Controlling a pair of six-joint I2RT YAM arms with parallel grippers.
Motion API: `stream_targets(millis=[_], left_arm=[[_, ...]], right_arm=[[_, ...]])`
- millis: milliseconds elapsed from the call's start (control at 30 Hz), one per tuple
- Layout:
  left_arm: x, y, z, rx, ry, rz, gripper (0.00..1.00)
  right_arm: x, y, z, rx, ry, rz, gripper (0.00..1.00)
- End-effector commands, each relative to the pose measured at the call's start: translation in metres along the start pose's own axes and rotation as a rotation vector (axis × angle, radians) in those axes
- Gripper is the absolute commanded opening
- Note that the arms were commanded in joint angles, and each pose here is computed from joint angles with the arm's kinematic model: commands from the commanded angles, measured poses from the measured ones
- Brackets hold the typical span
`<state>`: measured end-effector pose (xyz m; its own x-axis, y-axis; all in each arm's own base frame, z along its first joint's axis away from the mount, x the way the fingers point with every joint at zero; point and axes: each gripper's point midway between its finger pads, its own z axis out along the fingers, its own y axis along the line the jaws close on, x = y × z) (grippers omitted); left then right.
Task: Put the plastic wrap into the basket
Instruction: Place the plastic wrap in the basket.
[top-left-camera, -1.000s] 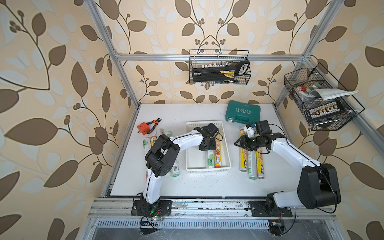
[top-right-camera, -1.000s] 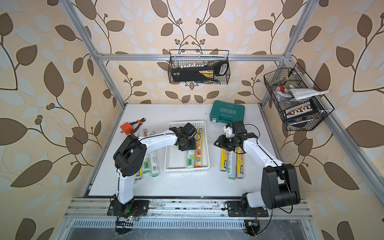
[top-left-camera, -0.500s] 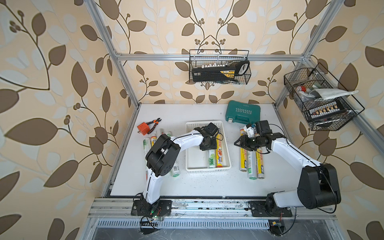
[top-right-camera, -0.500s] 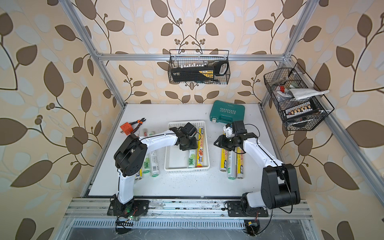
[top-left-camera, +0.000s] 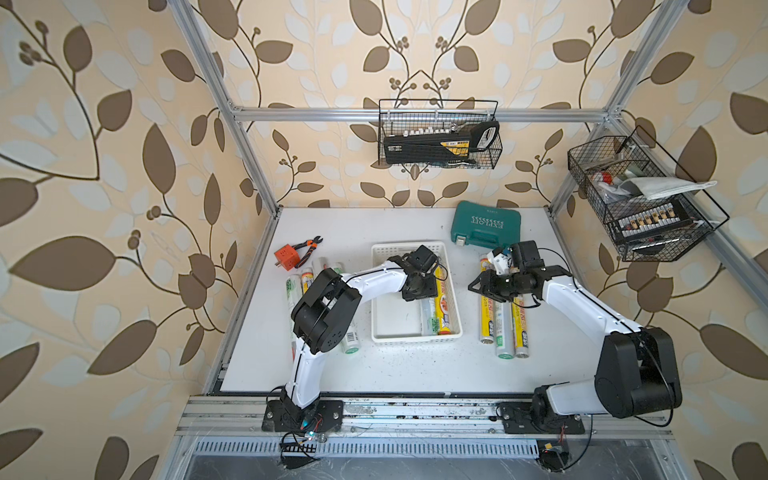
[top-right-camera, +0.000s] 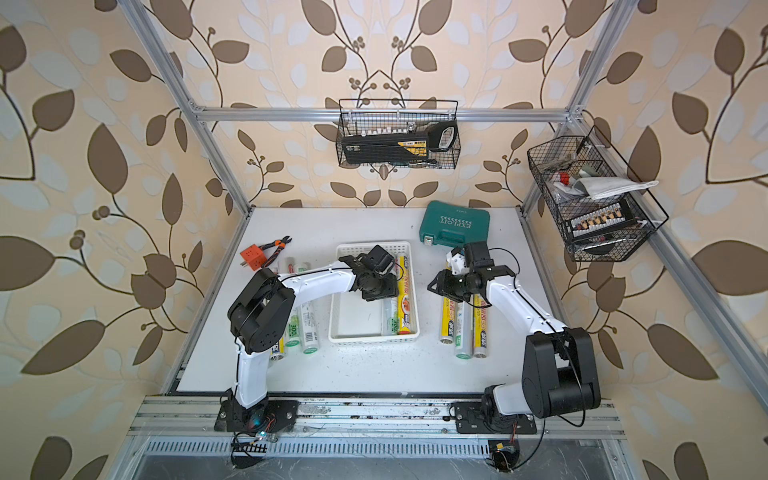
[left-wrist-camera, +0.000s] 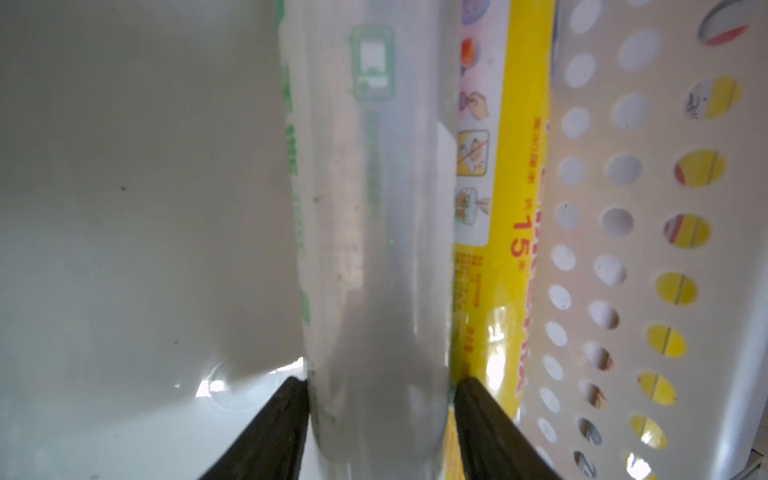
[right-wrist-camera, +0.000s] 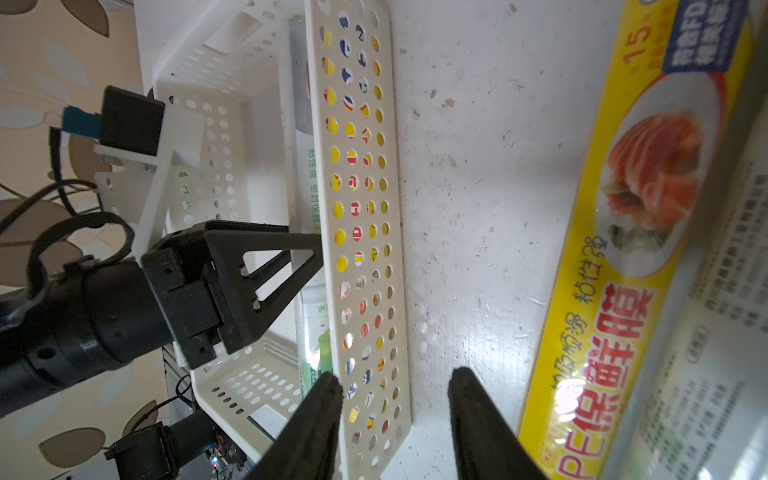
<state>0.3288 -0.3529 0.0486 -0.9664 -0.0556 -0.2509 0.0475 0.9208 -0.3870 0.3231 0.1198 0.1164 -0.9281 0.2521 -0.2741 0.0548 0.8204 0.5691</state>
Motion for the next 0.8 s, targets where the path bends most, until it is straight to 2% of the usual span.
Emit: stream_targets(millis=[0,233,400,467,767], left_arm=[[-0.004,-0.017,-0.015,0.064,-0.023,-0.002,0.61],[-0.007,-0.023,-0.032,0.083,-0.041,0.003,0.61],[-0.013,-0.032,-0.061,0.098,-0.072,0.023,0.62],[-0.016,-0.034,-0.074,0.106,-0.092,0.033,0.66],[-0.024,-0.008,-0.135,-0.01,-0.224,0.05,0.73]], right_arm=[[0.004,-0.001,-0.001,-0.01,0.008,0.006,0.45],[0.003,-0.002,-0.004,-0.004,0.001,0.004,0.45],[0.001,-0.004,-0.01,0.026,-0.01,-0.002,0.45],[0.001,-0.006,-0.013,0.047,-0.013,-0.006,0.45],[0.0,-0.007,-0.027,0.097,-0.031,-0.023,0.49]])
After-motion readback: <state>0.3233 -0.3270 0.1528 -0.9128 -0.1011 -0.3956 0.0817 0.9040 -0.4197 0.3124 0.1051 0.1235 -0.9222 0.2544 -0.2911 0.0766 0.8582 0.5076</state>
